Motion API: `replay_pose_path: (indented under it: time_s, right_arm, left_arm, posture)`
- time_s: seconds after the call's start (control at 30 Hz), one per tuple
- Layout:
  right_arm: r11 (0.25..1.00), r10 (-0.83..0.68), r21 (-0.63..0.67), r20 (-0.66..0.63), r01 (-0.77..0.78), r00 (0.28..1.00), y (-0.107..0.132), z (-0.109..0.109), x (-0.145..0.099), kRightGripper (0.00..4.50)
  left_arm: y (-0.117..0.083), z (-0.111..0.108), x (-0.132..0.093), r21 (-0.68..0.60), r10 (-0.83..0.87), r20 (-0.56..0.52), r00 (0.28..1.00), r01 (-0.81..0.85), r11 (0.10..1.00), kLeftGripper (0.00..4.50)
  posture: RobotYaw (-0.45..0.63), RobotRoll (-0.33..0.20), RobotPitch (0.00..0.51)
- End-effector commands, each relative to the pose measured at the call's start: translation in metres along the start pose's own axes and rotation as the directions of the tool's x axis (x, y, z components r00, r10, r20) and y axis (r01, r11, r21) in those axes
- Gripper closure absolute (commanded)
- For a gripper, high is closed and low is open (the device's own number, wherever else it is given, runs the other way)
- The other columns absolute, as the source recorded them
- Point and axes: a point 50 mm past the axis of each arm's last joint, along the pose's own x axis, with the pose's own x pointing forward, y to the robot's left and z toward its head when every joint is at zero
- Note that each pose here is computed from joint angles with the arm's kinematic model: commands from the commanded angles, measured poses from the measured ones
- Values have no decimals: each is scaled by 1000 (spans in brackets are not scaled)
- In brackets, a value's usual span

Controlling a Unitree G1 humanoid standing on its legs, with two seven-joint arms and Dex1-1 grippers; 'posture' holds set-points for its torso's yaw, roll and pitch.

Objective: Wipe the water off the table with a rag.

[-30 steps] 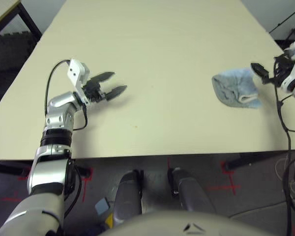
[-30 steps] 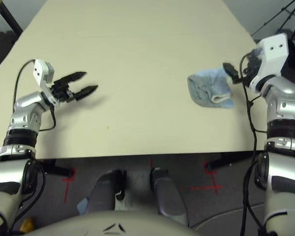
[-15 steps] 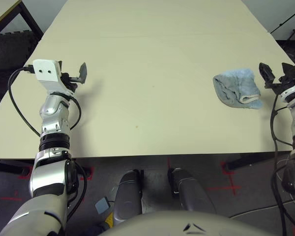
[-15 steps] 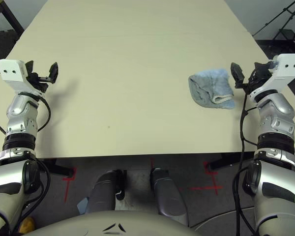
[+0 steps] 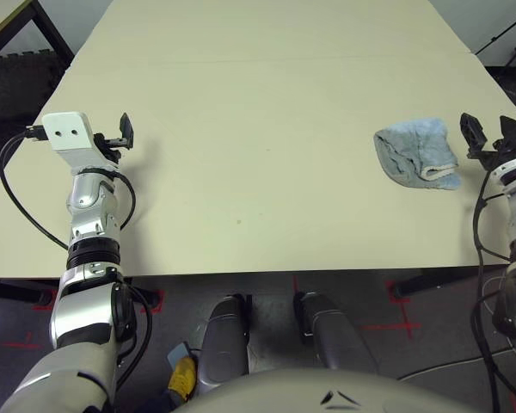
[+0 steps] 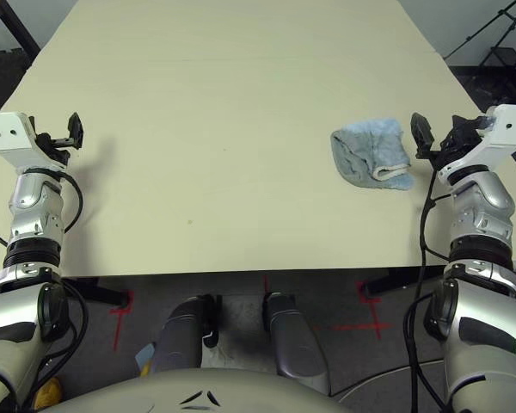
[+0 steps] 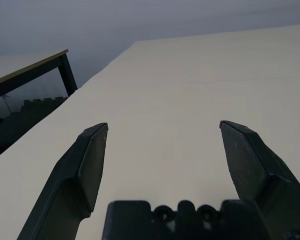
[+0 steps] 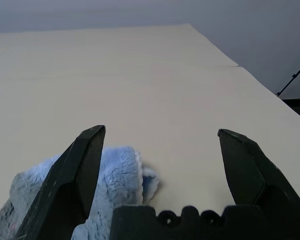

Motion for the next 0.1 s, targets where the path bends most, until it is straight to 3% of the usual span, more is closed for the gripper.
replay_pose_path:
  time_s: [0.03,0.1]
  right_arm:
    - [1000,-7,13,0,7,1000,0,-4,-1,22]
    - [1000,-6,14,0,6,1000,0,-4,0,22]
  left_arm:
    - [4,-1,0,19,6,-7,1000,-6,1000,0]
    - [4,-1,0,21,6,-7,1000,-6,1000,0]
  posture:
    - [-64,0,203]
    - [-62,0,201]
